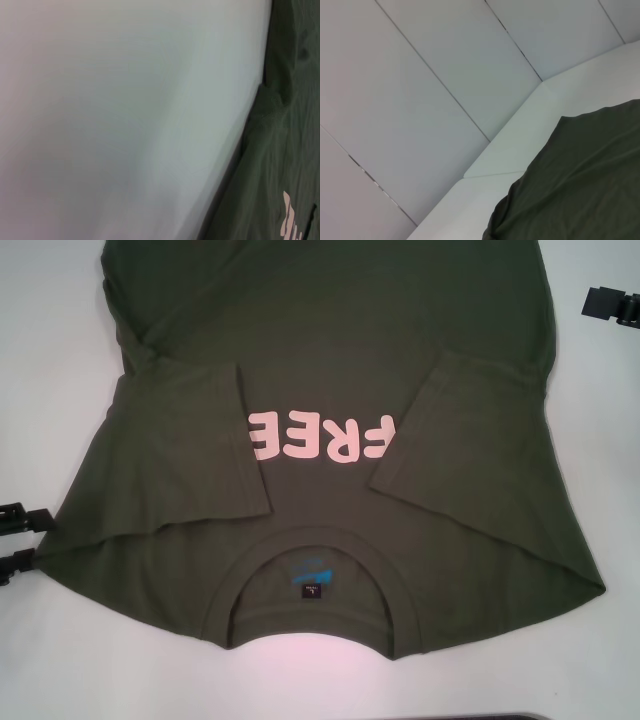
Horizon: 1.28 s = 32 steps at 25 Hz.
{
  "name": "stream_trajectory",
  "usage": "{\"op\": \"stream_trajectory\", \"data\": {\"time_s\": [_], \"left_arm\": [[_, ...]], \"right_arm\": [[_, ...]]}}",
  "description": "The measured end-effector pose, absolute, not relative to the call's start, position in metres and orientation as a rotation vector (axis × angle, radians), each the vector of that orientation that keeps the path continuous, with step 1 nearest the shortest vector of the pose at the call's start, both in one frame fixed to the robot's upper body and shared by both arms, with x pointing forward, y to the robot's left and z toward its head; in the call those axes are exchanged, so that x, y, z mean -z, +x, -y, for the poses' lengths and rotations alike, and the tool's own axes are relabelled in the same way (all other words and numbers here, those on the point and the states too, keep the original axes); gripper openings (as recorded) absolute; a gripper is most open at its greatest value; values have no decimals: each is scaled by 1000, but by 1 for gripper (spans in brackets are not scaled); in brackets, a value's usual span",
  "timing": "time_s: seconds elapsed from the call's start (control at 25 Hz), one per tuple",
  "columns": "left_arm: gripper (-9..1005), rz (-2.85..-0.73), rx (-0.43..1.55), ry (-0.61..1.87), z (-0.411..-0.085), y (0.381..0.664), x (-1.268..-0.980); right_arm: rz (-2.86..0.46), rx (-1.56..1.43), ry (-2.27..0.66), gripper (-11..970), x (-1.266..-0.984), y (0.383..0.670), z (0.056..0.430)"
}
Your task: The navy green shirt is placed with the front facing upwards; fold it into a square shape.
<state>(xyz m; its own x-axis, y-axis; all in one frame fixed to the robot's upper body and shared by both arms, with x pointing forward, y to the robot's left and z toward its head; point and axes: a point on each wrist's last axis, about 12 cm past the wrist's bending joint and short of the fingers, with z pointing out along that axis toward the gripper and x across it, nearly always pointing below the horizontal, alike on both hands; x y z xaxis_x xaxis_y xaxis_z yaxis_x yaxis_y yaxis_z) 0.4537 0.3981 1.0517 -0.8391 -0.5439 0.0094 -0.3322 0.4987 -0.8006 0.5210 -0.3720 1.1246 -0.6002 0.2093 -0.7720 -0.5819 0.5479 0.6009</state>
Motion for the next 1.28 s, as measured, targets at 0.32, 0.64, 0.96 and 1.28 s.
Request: {"op": "stream_trajectory", "data": {"time_s": [0.32,0.64,0.96,1.28], "left_arm": [[624,-2519,1250,-730,-394,457,-1050],[624,-2539,1260,-701,-385,462,-1048],[624,-2573,1294,-660,-377,469,-1049],[413,-2591,1295,-628,-381,473,-1056]], "right_arm": [[-1914,-1143,-301,747,-1125,521,373],[-1915,-1143,-299,747,-1125,520,373],[-1918,-1144,-295,747,-1124,519,375],[-1917,-1148,-280,747,-1125,518,376]]}}
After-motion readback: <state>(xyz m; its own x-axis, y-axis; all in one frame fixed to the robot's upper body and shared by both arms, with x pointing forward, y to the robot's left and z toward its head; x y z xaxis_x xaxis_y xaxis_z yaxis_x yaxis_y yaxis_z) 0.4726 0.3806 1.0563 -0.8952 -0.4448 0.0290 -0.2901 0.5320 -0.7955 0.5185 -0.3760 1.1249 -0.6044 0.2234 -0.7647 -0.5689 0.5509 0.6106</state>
